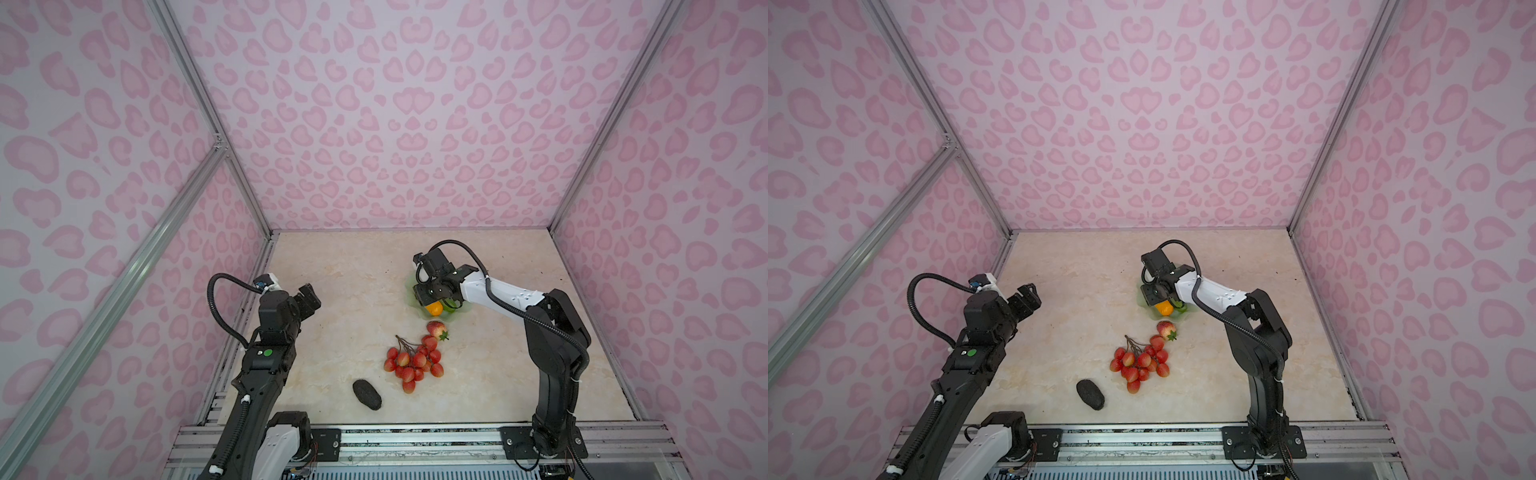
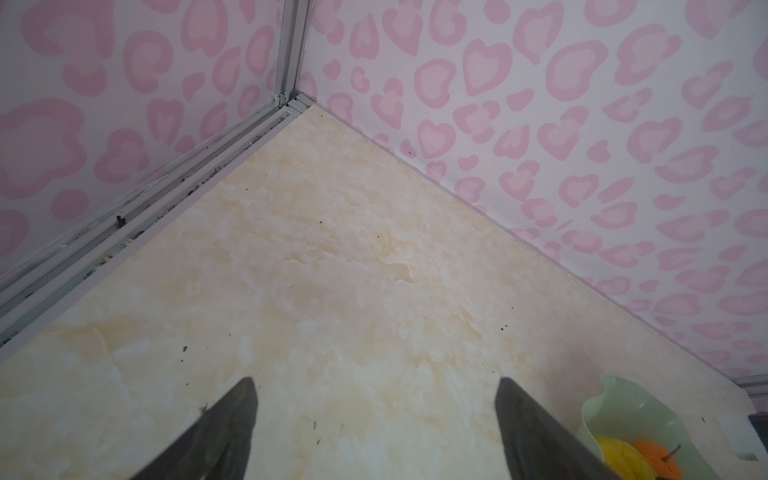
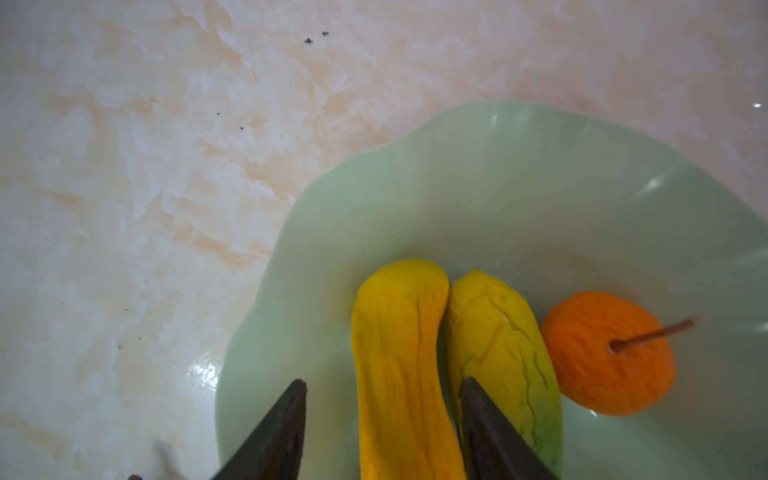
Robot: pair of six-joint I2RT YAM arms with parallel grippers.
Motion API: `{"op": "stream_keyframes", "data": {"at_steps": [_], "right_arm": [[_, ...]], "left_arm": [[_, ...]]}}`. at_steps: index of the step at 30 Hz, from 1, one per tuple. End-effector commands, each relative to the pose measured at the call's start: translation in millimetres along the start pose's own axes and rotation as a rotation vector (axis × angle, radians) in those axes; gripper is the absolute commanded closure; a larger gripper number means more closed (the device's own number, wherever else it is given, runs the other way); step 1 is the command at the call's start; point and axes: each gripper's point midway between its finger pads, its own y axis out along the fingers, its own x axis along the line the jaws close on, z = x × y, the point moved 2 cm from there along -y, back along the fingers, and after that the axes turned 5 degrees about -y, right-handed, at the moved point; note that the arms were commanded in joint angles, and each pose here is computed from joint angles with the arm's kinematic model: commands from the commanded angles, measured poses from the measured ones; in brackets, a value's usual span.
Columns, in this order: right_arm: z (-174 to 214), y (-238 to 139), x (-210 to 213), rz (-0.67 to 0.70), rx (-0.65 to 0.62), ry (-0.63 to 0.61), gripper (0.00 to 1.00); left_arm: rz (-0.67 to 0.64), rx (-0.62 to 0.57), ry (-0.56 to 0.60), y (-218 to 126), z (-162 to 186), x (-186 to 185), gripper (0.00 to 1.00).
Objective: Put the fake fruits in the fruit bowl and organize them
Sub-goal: 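Carry the yellow squash with the right gripper into the bowl and release, then reach the right gripper down and grasp the dark avocado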
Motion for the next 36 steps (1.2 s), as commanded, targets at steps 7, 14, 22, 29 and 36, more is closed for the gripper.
{"op": "stream_keyframes", "data": {"at_steps": [7,14,22,29,36], "right_arm": [[-11,-106,96,-0.08,-0.199,-0.166,0.4],[79,-96,235,-0.366,-0.051,-0.312,0.39],[134,-72,292,-0.444,0.125,-0.451,0.37],[138,-48,288,-0.391,0.213,-0.464,0.39],[136,-32,288,-0.379,0.256,-0.463,0.41]], "left_arm": [[-0.01,-0.028,-0.01,-1,-6,1,0.09],[-0.02,-0.044,-0.011,-6,-8,4,0.09],[-0.034,-0.067,-0.018,-17,-5,13,0.09],[-0.048,-0.093,-0.013,-26,-6,18,0.08],[-0.059,-0.106,-0.004,-29,-8,20,0.08]]}}
